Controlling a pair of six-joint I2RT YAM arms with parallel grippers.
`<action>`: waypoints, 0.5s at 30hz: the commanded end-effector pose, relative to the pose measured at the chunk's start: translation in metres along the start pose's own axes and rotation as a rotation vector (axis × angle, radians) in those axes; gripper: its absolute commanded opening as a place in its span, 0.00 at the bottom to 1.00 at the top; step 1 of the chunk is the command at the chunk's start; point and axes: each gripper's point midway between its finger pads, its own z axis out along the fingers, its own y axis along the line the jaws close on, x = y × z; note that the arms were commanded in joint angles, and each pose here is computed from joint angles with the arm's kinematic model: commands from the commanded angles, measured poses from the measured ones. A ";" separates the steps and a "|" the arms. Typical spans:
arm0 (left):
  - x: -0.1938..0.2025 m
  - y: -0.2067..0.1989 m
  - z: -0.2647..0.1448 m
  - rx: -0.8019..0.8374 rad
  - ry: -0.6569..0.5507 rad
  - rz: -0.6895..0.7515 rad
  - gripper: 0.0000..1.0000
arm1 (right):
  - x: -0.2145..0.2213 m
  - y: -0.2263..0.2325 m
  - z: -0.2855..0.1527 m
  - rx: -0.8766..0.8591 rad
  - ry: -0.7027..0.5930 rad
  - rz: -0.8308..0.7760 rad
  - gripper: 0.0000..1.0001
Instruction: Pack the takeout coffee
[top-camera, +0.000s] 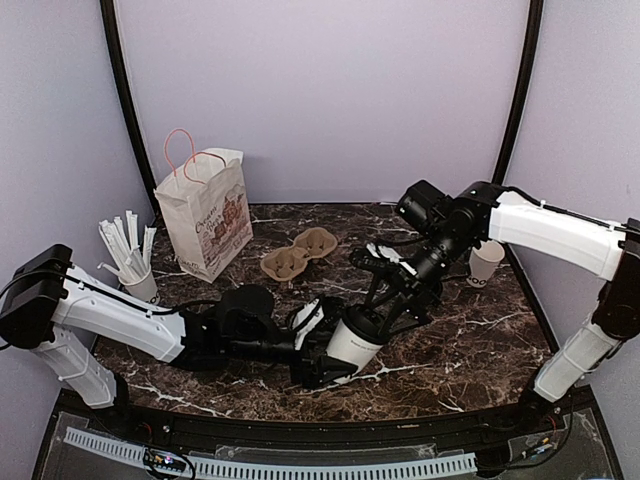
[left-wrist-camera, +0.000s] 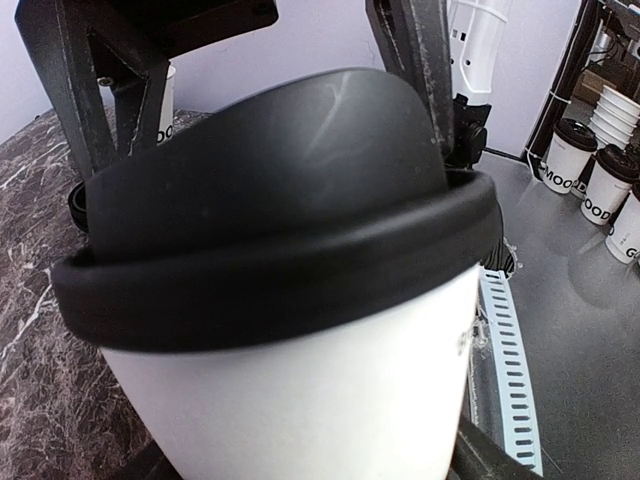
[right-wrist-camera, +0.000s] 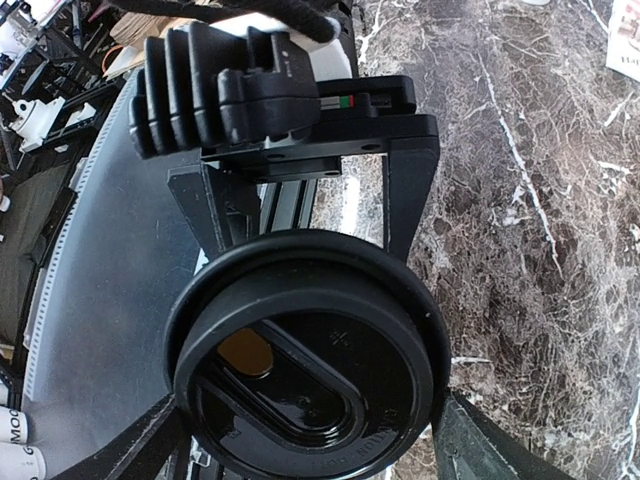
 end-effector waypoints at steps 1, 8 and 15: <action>-0.024 0.003 0.001 -0.034 -0.064 0.031 0.72 | -0.004 0.010 0.003 -0.072 -0.002 -0.011 0.86; -0.028 0.001 -0.001 -0.027 -0.085 0.033 0.73 | -0.002 0.011 0.012 -0.086 0.017 -0.010 0.89; -0.029 -0.002 0.001 -0.002 -0.088 0.022 0.73 | -0.005 -0.005 0.015 -0.022 0.020 0.014 0.87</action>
